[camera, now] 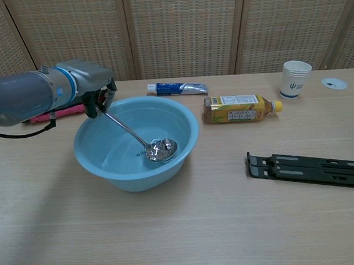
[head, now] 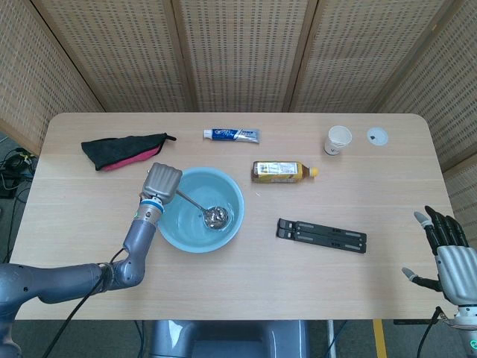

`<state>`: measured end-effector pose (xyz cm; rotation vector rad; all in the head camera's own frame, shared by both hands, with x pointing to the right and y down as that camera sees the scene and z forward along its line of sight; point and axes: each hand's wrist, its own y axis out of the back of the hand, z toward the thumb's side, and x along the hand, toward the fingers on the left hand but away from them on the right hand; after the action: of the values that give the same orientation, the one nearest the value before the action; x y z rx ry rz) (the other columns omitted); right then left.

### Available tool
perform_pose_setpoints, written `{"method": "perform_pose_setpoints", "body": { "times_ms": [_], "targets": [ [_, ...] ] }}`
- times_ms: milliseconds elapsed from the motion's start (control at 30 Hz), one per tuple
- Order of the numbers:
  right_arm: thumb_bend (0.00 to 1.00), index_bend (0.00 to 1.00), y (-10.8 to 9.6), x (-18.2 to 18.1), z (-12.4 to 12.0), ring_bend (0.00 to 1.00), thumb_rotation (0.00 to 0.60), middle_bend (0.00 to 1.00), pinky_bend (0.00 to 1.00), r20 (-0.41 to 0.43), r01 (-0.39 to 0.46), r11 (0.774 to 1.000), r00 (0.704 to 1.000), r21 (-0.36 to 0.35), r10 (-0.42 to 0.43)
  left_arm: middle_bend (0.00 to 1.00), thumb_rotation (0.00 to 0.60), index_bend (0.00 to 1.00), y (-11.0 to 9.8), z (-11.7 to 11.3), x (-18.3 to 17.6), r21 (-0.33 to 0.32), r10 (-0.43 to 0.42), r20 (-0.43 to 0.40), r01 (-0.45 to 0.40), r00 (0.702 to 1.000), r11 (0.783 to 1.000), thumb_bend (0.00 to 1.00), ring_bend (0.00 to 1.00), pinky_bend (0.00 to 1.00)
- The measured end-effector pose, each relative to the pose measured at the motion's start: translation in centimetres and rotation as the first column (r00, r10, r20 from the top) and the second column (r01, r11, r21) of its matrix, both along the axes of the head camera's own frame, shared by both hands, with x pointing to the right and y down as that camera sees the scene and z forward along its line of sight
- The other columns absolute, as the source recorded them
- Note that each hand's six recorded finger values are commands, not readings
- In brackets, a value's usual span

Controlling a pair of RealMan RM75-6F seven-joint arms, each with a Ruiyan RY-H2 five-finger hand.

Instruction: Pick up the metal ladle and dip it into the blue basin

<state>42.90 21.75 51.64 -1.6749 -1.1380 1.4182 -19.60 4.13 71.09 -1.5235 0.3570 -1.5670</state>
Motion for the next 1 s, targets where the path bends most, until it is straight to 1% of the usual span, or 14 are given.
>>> {"method": "perform_pose_setpoints", "body": {
  "times_ms": [333,467,767,1000],
  "targets": [
    [0.0,0.0,-0.2,0.3,-0.1,0.0,0.6,0.0,0.0,0.002,-0.004,1.0,1.0,0.0,0.004,0.98,0.6,0.9,0.0,0.3,0.4,0.01,0.018,0.031,-0.018,0.999,1.0,0.8,0.96,1.0],
    [0.0,0.0,-0.2,0.4,-0.1,0.0,0.6,0.0,0.0,0.003,-0.006,1.0,1.0,0.001,0.006,0.98,0.6,0.91,0.0,0.2,0.5,0.012,0.015,0.026,-0.016,1.0,1.0,0.8,0.96,1.0],
    [0.0,0.0,-0.2,0.4,0.0,0.0,0.6,0.0,0.0,0.001,-0.005,1.0,1.0,-0.004,0.005,0.98,0.6,0.92,-0.2,-0.4,0.4,0.007,-0.01,-0.022,0.01,1.0,1.0,0.8,0.96,1.0],
    [0.0,0.0,-0.2,0.2,0.1,0.0,0.6,0.0,0.0,-0.003,0.0,1.0,1.0,-0.005,0.0,0.98,0.6,0.92,-0.6,-1.8,0.2,0.003,-0.023,-0.067,0.023,0.997,1.0,0.8,0.96,1.0]
  ]
}}
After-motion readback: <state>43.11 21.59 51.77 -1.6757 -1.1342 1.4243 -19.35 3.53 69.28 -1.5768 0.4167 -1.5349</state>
